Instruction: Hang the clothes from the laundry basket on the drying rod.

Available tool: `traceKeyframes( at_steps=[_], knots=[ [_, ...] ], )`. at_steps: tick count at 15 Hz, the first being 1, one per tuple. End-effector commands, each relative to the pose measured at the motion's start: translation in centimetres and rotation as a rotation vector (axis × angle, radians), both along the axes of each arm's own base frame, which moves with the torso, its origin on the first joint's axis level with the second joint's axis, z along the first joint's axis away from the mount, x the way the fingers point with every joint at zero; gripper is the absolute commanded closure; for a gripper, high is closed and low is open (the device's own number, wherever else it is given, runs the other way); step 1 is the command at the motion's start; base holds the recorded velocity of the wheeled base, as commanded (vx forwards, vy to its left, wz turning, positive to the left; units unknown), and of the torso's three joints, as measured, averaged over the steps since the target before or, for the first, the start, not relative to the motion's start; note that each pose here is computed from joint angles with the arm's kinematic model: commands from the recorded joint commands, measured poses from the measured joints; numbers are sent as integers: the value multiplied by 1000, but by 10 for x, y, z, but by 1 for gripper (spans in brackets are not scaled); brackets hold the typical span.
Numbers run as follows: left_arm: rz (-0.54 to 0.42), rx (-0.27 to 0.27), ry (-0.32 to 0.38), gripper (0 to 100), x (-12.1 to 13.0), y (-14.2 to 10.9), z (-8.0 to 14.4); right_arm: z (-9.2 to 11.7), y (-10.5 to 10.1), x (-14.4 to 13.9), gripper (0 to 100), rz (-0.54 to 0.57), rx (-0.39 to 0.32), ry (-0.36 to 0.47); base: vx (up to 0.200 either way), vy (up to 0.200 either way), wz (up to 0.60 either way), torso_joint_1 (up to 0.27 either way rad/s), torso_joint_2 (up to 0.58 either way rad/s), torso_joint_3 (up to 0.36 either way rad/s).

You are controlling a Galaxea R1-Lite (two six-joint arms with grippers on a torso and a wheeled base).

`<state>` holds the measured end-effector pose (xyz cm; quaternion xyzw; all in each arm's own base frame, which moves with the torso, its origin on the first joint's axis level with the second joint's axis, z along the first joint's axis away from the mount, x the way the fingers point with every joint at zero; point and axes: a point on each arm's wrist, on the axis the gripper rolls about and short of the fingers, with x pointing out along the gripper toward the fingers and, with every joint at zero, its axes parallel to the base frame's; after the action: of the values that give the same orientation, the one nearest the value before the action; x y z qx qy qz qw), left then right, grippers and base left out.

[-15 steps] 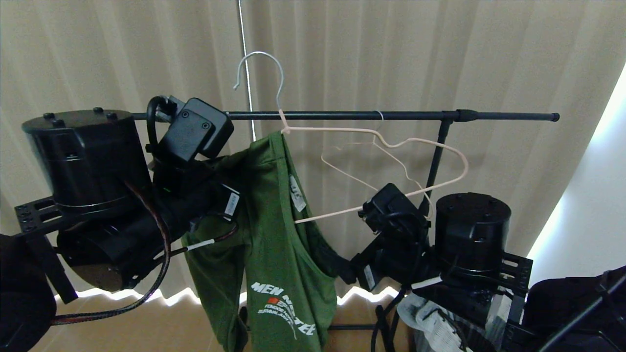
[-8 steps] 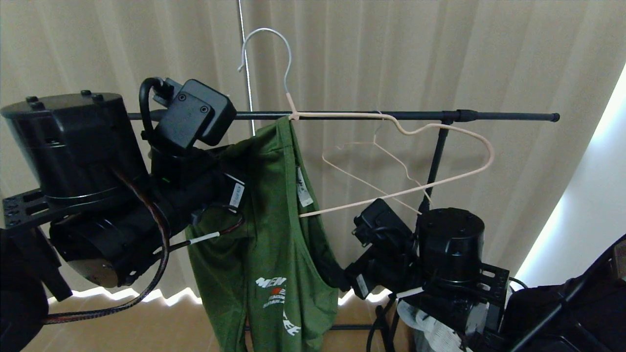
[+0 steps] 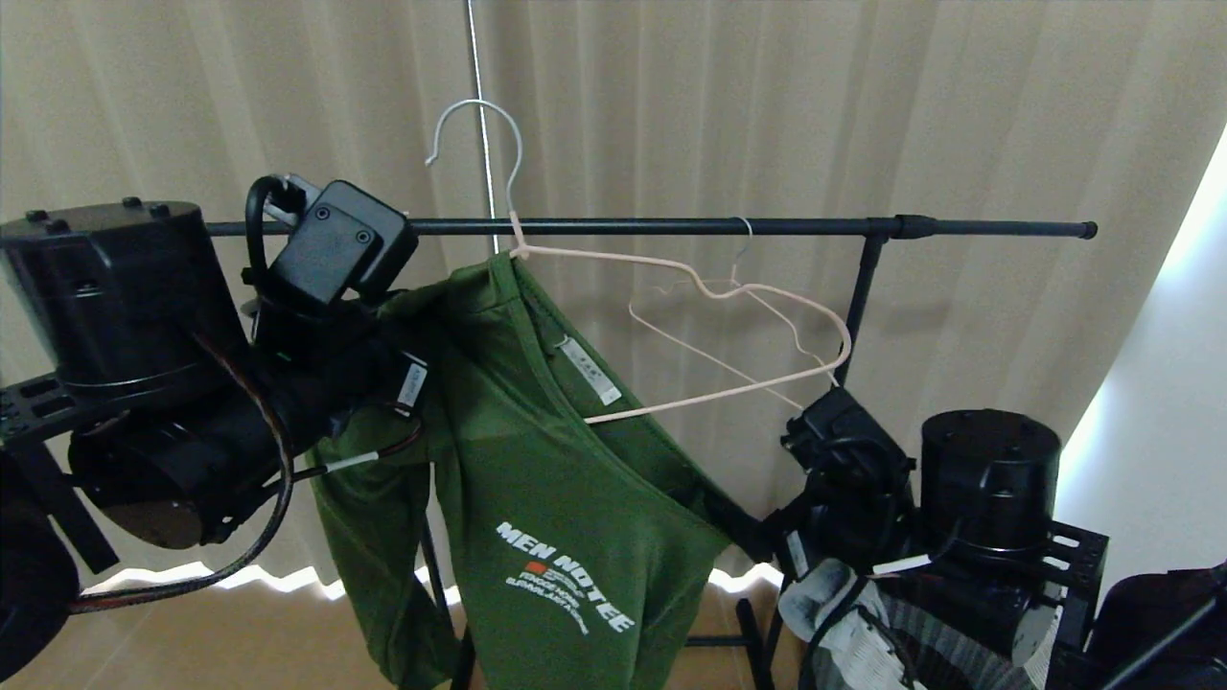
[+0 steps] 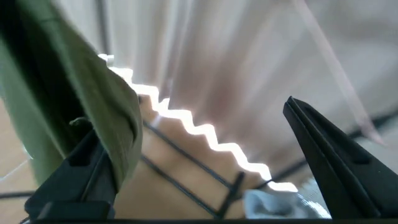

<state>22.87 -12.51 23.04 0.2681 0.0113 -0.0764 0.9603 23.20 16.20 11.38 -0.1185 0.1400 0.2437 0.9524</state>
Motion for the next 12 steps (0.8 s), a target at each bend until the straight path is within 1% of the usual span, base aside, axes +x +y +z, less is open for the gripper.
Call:
traceKeyframes(
  at_steps=[1, 3, 4, 6, 7, 10, 12],
  knots=[
    [7, 32, 1, 100, -5, 6, -7, 15, -27, 7, 0, -92, 17, -48, 0, 0, 0, 0, 0, 0],
    [14, 109, 5, 100, -10, 12, -20, 26, -43, 16, 0, -143, 14, -95, 0, 0, 0, 0, 0, 0],
    [21, 142, 0, 100, -11, 15, -26, 34, -47, 19, 0, -160, 21, -122, 0, 0, 0, 0, 0, 0],
    [29, 206, -5, 100, -13, 21, -37, 48, -52, 24, 0, -181, 41, -160, 0, 0, 0, 0, 0, 0],
    [40, 232, -4, 100, -13, 25, -42, 53, -52, 24, 0, -181, 42, -162, 0, 0, 0, 0, 0, 0],
    [49, 257, 21, 100, -12, 28, -51, 66, -51, 22, 0, -170, 51, -174, 0, 0, 0, 0, 0, 0],
    [47, 273, 36, 100, -12, 27, -56, 75, -40, 11, 0, -117, 58, -177, 0, 0, 0, 0, 0, 0]
  ],
)
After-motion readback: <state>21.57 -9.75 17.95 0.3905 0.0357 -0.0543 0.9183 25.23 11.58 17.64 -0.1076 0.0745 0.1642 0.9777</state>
